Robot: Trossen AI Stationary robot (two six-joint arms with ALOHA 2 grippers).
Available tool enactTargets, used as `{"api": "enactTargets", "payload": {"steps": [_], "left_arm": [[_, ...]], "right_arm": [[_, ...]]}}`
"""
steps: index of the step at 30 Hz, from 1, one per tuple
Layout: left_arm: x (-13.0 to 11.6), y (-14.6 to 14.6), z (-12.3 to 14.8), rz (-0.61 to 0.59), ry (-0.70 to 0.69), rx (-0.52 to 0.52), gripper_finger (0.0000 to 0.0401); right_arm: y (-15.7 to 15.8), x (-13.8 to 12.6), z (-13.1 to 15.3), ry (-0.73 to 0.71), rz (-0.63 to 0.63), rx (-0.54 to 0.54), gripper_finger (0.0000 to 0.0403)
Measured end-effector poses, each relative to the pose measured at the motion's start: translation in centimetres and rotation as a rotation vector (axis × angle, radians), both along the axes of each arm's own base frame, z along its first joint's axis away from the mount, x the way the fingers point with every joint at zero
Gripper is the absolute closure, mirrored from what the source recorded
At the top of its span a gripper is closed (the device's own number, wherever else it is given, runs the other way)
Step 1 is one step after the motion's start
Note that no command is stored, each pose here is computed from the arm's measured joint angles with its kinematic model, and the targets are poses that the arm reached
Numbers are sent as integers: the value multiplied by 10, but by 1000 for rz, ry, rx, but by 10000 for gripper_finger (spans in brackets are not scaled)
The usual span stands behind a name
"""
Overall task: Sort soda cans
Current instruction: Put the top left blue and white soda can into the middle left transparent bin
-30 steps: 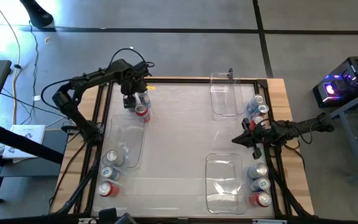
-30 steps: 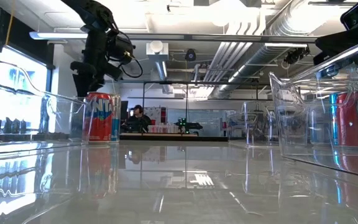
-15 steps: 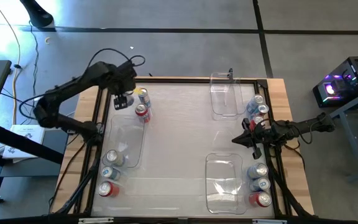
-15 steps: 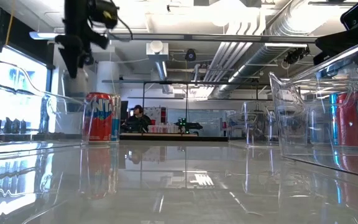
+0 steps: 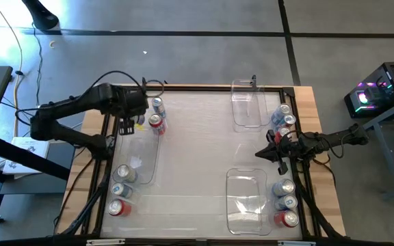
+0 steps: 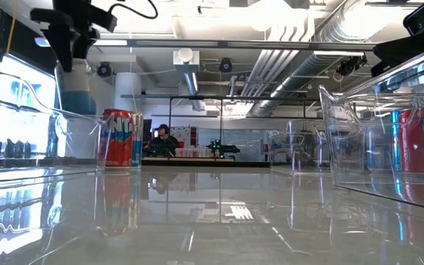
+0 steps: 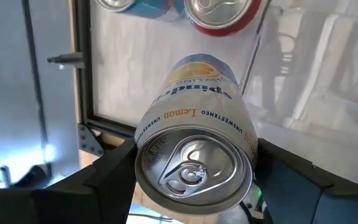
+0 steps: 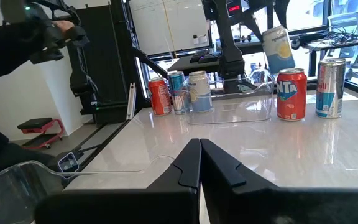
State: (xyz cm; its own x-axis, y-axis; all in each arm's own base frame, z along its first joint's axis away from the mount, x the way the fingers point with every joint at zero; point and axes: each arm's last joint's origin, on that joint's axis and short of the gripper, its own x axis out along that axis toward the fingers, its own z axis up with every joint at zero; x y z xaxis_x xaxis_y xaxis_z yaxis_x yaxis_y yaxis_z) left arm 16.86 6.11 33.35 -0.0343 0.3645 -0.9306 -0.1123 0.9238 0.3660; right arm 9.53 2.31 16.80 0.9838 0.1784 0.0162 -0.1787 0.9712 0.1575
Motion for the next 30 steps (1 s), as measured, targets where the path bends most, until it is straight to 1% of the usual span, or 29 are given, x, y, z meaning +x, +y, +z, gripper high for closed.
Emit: {"api": "enactTargets", "payload": {"steps": [9, 12, 16, 18, 20, 24, 26, 28, 30], "left_arm": [[9, -24, -1, -133, 33, 79, 130], [9, -26, 0, -161, 49, 114, 130], [9, -24, 1, -172, 76, 207, 130], [8, -23, 4, -176, 76, 218, 130], [9, -25, 11, -181, 42, 207, 129], [11, -33, 35, -215, -77, 163, 129], [10, -39, 49, -227, -162, 100, 129], [9, -48, 60, -246, -242, -4, 129], [9, -57, 65, -267, -293, -109, 129]], "right_arm": [[0, 0, 0, 0, 0, 0, 402], [0, 0, 0, 0, 0, 0, 402], [0, 0, 0, 0, 0, 0, 402], [0, 0, 0, 0, 0, 0, 402], [0, 0, 0, 0, 0, 0, 402], [0, 0, 0, 0, 0, 0, 402], [0, 0, 0, 0, 0, 0, 402], [0, 0, 0, 0, 0, 0, 402], [0, 0, 0, 0, 0, 0, 402]]}}
